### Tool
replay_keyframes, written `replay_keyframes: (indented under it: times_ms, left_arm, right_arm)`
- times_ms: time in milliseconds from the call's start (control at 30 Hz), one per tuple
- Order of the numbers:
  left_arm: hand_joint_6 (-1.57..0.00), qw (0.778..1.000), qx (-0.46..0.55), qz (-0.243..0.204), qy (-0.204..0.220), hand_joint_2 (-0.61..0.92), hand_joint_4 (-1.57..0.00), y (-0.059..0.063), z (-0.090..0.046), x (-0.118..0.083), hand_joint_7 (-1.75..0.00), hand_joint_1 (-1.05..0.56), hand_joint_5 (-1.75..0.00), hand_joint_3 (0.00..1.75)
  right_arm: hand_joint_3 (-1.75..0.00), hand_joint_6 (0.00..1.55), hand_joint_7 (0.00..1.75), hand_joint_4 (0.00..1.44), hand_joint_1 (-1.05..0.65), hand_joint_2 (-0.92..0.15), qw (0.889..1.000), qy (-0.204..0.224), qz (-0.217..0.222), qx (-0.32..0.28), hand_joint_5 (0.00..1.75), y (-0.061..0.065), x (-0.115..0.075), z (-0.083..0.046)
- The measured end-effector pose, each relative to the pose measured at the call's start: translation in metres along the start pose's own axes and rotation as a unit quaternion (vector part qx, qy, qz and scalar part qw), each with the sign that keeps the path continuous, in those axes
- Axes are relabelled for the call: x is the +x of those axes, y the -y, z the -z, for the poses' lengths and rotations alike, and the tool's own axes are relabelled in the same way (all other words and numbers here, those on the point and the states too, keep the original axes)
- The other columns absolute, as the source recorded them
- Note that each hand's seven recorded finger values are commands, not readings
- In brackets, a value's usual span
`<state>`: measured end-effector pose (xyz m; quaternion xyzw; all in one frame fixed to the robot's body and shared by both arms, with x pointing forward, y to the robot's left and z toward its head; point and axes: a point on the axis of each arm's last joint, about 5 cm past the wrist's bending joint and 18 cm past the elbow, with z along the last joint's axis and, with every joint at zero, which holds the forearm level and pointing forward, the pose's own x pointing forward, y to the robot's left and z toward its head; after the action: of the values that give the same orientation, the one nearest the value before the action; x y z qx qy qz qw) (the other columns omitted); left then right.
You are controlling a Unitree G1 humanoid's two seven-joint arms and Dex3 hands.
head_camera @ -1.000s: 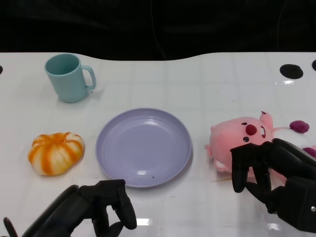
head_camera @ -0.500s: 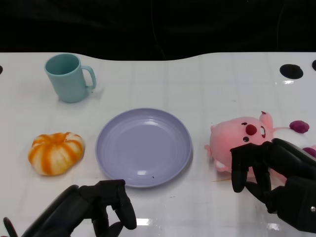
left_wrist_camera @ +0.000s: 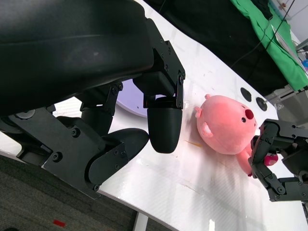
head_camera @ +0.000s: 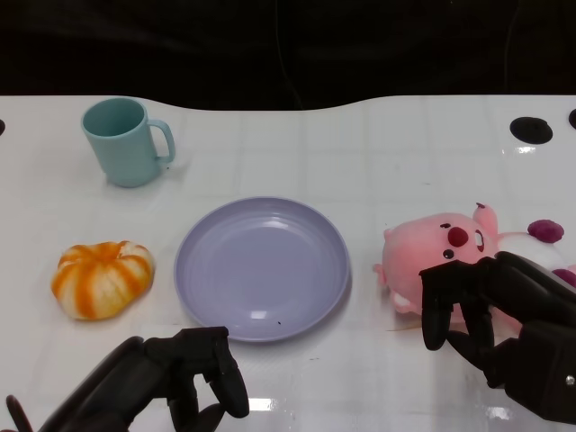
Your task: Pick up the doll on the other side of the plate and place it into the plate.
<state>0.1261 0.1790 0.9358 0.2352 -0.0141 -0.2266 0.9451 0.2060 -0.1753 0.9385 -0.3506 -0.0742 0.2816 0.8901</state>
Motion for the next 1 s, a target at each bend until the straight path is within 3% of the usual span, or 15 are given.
replay_keyframes:
  times_ms: [133,300,400,600,700,833,1000]
  left_arm:
    - [-0.66,1.0,0.0,0.0,0.0,0.52,-0.69,-0.0001,0.0,0.0,-1.43,-0.15,-1.74,1.2]
    - [-0.66,1.0,0.0,0.0,0.0,0.52,-0.69,-0.0001,0.0,0.0,-1.43,-0.14,-1.73,1.2]
    - [-0.66,1.0,0.0,0.0,0.0,0.52,-0.69,-0.0001,0.0,0.0,-1.43,-0.15,-1.73,1.2]
    - [-0.66,1.0,0.0,0.0,0.0,0.53,-0.69,-0.0003,0.0001,-0.0001,-1.42,-0.16,-1.73,1.19]
    - [-0.66,1.0,0.001,0.0,-0.001,0.53,-0.68,-0.0004,0.0002,-0.0001,-1.42,-0.16,-1.73,1.18]
    - [-0.66,1.0,0.001,0.0,-0.001,0.53,-0.69,-0.0003,0.0007,-0.0001,-1.42,-0.16,-1.73,1.18]
    - [-0.66,1.0,0.001,0.0,-0.001,0.53,-0.68,-0.0003,0.001,-0.0001,-1.41,-0.17,-1.73,1.19]
  right_arm:
    - [-1.19,0.8,1.17,0.81,-0.02,-0.41,1.0,0.002,0.005,0.004,1.64,-0.0007,0.0005,0.0001]
    - [-0.81,0.85,0.63,0.76,-0.04,-0.52,0.999,0.016,0.022,0.027,1.12,-0.0028,0.0022,-0.0016]
    - [-0.67,0.83,0.44,0.69,-0.08,-0.57,0.998,0.041,0.033,0.036,0.98,-0.0032,0.0027,-0.0031]
    - [-0.56,0.66,0.23,0.46,-0.17,-0.64,0.995,0.067,0.048,0.048,0.77,-0.0032,0.0026,-0.0032]
    - [-0.39,0.57,0.11,0.33,-0.21,-0.73,0.994,0.082,0.06,0.04,0.63,-0.0023,0.0018,-0.0032]
    - [-0.15,0.45,0.03,0.09,-0.36,-0.87,0.992,0.101,0.077,0.008,0.62,-0.0018,0.0024,-0.0015]
    - [-0.06,0.29,0.01,0.0,-0.49,-0.92,0.992,0.088,0.078,-0.039,0.43,0.0027,0.0022,-0.0011]
